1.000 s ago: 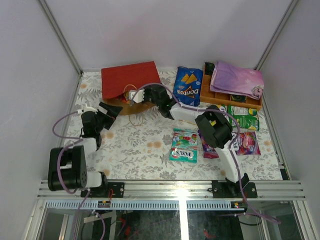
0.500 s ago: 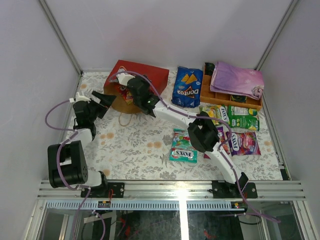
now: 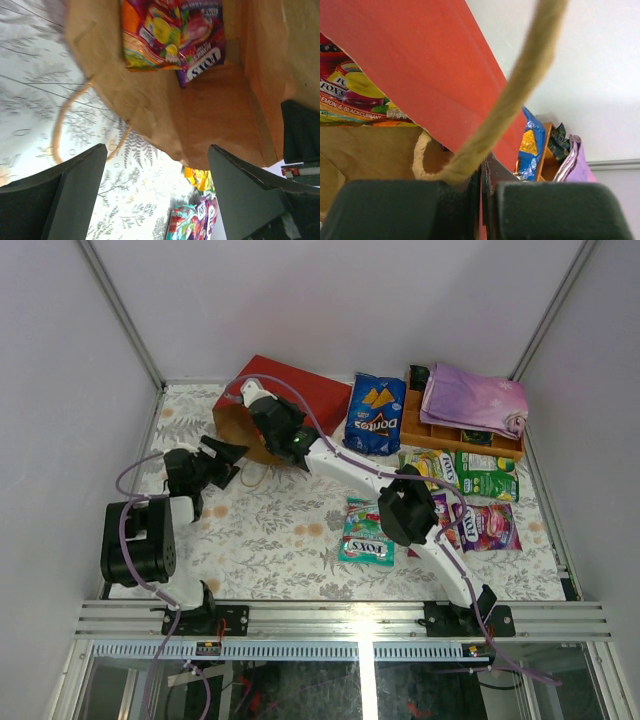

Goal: Take the snacks out of the paper bag
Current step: Take out the snack from the paper bag.

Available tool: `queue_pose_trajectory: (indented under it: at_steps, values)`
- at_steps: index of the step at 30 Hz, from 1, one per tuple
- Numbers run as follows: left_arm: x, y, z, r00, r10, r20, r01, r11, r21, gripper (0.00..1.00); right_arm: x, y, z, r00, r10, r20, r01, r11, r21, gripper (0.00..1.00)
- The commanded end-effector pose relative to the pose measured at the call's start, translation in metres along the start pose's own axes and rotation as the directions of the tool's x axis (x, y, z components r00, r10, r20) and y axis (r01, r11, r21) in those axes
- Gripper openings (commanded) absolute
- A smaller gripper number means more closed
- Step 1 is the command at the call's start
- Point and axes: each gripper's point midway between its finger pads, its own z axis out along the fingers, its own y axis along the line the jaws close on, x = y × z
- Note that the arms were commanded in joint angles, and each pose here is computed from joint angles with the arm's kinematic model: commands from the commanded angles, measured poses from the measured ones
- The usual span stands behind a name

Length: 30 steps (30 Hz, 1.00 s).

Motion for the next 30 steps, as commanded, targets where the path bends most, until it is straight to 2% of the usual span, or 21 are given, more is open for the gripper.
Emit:
queue_pose_trajectory:
  at_steps: [1,7,12,17,24,30]
  values:
    - [-0.002,-0.04,0.017,0.997,0.073,0.008,-0.074,0.991,0.11,0.8,-0.013,-0.012,-0.016,0.99,0.139,-0.005,-0.139,0.99,-0.004,0.0]
    - [-0.002,-0.043,0.042,0.993,0.115,0.02,-0.116,0.989,0.086,0.73,-0.018,-0.01,-0.021,0.979,0.205,0.003,-0.204,0.978,-0.05,0.0]
    - [0.006,-0.027,0.075,0.992,0.123,-0.021,-0.122,0.992,0.039,0.65,-0.022,-0.01,-0.024,0.971,0.24,0.016,-0.238,0.969,-0.066,0.0]
    - [0.009,0.0,0.096,0.989,0.146,0.005,-0.146,0.988,-0.056,0.61,-0.021,-0.006,-0.026,0.968,0.251,0.016,-0.248,0.965,-0.088,0.0]
    - [0.005,0.015,0.114,0.983,0.181,0.028,-0.176,0.977,-0.12,0.56,-0.023,0.001,-0.028,0.961,0.275,0.025,-0.27,0.954,-0.13,0.0]
    - [0.0,0.026,0.123,0.973,0.225,0.051,-0.209,0.952,-0.226,0.54,-0.023,0.001,-0.029,0.958,0.284,0.028,-0.278,0.951,-0.137,0.0]
